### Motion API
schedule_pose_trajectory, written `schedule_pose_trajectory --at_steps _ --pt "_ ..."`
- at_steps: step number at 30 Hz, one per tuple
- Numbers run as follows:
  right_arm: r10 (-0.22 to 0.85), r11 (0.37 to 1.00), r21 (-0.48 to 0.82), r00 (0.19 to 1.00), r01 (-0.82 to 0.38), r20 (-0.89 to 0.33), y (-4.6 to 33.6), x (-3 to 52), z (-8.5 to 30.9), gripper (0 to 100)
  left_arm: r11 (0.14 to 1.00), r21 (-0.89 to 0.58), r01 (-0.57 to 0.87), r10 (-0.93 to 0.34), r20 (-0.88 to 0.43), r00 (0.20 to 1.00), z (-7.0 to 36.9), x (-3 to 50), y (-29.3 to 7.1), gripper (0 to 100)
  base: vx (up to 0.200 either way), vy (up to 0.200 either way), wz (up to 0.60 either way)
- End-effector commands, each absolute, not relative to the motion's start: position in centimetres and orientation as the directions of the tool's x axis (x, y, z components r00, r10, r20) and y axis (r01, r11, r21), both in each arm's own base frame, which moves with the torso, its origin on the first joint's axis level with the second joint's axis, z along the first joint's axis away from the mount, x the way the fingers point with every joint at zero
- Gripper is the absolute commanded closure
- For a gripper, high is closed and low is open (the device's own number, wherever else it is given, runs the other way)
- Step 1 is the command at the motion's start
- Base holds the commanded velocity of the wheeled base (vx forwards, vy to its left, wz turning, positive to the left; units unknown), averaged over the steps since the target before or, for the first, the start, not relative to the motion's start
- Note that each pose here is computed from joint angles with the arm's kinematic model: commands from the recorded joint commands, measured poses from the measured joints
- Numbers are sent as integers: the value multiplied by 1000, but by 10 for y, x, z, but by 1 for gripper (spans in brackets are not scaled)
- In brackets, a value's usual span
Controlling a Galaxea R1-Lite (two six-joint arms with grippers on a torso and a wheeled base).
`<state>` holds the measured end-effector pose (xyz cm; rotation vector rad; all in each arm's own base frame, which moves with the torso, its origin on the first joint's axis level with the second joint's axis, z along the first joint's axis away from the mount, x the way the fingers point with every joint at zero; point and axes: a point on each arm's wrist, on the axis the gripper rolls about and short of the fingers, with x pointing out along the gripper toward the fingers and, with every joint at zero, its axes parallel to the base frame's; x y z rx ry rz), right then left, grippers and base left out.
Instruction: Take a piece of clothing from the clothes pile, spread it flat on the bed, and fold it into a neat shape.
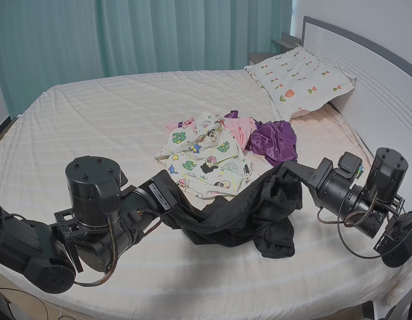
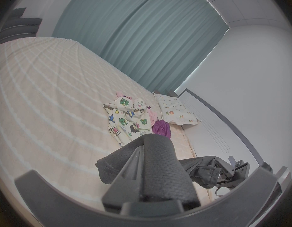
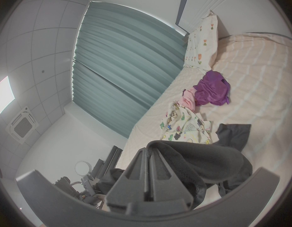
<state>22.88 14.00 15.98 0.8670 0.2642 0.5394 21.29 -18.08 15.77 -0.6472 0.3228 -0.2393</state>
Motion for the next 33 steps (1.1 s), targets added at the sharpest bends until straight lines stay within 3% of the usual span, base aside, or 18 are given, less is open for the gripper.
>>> schedule_pose_trajectory --at_steps 1,8,26,33 --pt "550 547 780 833 -305 -60 139 227 146 100 791 -604 95 -312 -265 912 144 212 -181 100 -200 0 0" --pt "550 547 782 832 -297 -69 137 224 144 100 755 -654 43 -311 -300 902 135 208 -178 100 -200 171 0" --pt "558 537 787 827 -304 -61 138 220 147 100 769 -638 27 -296 -318 901 128 210 -180 100 0 0 0" --pt "566 531 787 823 -314 -54 140 218 149 100 768 -640 19 -284 -314 906 129 213 -177 100 0 200 0"
